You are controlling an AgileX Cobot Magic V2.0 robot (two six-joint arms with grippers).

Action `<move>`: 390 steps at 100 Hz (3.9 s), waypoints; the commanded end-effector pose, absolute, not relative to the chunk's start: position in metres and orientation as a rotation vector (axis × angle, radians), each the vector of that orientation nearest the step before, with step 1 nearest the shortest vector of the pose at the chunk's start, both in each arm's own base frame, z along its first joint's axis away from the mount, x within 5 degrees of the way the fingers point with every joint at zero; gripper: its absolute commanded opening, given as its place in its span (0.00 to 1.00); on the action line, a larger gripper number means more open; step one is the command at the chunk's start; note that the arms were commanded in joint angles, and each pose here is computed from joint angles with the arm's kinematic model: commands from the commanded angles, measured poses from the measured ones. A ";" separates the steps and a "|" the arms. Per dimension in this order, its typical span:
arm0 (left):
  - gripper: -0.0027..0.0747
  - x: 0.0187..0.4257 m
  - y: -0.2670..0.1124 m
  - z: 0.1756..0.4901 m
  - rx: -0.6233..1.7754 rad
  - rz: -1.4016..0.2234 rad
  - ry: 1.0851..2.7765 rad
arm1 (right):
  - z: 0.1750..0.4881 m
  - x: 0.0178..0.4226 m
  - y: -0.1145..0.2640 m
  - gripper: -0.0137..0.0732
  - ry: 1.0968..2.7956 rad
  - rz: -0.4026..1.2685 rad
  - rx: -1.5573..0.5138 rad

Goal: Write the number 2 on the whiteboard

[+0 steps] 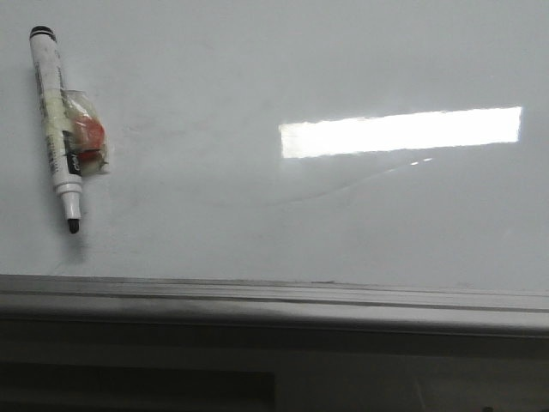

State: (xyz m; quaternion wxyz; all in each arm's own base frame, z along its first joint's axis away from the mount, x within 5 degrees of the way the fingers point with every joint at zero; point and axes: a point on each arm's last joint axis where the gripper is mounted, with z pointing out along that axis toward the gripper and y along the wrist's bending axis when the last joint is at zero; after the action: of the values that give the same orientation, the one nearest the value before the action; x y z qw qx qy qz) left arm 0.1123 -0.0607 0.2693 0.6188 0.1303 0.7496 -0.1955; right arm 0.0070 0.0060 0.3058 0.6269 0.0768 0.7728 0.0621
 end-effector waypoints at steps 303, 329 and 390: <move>0.01 0.101 -0.138 0.244 1.204 -0.553 1.336 | 0.330 0.101 0.128 0.76 1.784 0.649 -1.076; 0.01 0.109 -0.136 0.244 1.230 -0.430 1.382 | 0.348 0.123 0.176 0.72 1.775 0.706 -1.177; 0.01 0.109 -0.136 0.244 1.258 -0.411 1.365 | 0.335 0.139 0.230 0.25 1.760 0.702 -1.286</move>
State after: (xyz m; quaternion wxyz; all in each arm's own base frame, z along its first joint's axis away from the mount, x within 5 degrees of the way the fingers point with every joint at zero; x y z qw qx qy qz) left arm 0.1089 -0.1308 0.2281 0.5542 0.5482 0.6070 -0.1545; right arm 0.1366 0.2287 0.3200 0.3769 -0.5232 0.7137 0.2735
